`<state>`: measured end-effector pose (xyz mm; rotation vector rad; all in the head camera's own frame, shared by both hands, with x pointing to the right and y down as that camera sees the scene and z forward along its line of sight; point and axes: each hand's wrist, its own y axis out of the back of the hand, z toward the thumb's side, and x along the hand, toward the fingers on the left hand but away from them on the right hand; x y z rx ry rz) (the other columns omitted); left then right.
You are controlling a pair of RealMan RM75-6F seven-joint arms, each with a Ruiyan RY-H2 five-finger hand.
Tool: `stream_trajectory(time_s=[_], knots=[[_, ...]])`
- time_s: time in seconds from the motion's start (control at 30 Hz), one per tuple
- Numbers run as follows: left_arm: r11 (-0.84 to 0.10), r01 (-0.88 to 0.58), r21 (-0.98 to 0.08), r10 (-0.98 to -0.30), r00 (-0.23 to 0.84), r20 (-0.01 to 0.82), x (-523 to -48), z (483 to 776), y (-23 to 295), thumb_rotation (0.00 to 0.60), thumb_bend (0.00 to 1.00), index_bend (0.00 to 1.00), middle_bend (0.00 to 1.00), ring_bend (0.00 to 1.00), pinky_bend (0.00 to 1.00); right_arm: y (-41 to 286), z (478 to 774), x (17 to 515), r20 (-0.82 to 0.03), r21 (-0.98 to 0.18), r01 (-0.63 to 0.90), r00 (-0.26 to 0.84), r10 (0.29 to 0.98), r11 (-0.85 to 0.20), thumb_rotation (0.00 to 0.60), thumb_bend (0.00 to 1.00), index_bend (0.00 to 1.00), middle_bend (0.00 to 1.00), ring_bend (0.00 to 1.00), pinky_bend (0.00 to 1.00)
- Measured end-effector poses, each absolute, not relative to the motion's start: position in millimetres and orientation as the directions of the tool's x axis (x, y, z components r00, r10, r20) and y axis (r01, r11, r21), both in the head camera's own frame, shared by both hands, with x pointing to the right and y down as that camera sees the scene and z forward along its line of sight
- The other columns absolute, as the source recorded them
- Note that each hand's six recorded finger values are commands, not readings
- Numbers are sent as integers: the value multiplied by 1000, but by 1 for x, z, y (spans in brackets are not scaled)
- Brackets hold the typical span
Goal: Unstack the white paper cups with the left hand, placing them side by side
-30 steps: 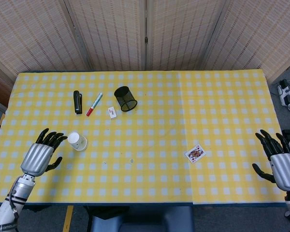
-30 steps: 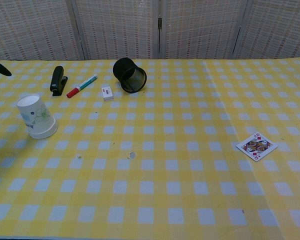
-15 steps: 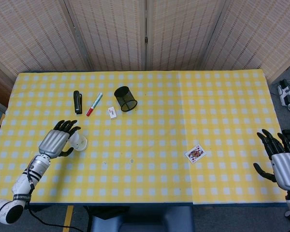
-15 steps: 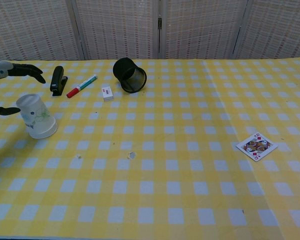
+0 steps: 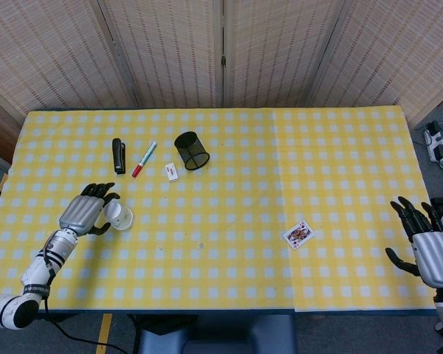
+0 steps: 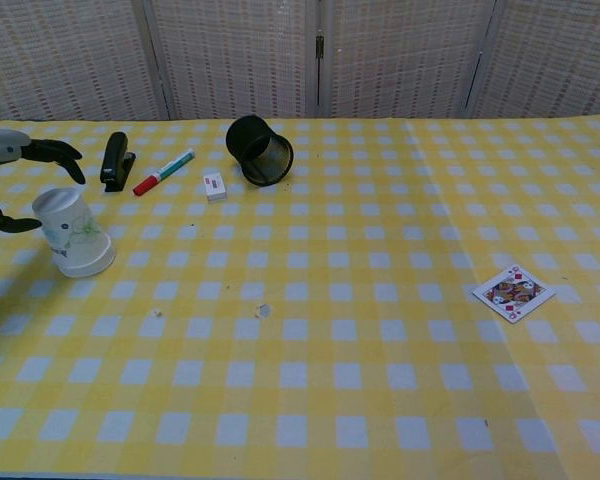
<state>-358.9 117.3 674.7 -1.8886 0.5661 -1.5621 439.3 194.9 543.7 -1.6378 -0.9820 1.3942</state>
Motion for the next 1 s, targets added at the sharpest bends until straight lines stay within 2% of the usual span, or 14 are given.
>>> stream_trajectory(time_s=[0.57,1.0], knots=[[-716,46,-696,-676,204,708,-359,678,114,600,414,306,85,50,45,194,544,441,-411,-904,78,103,906,-420,600,308,70,68,172,55],[-707,32,-706,-687,204,697,-360,678,111,600,419,402,164,98,56,195,544,442,-409,-905,79,99,907,-417,600,308,70,67,170,55]])
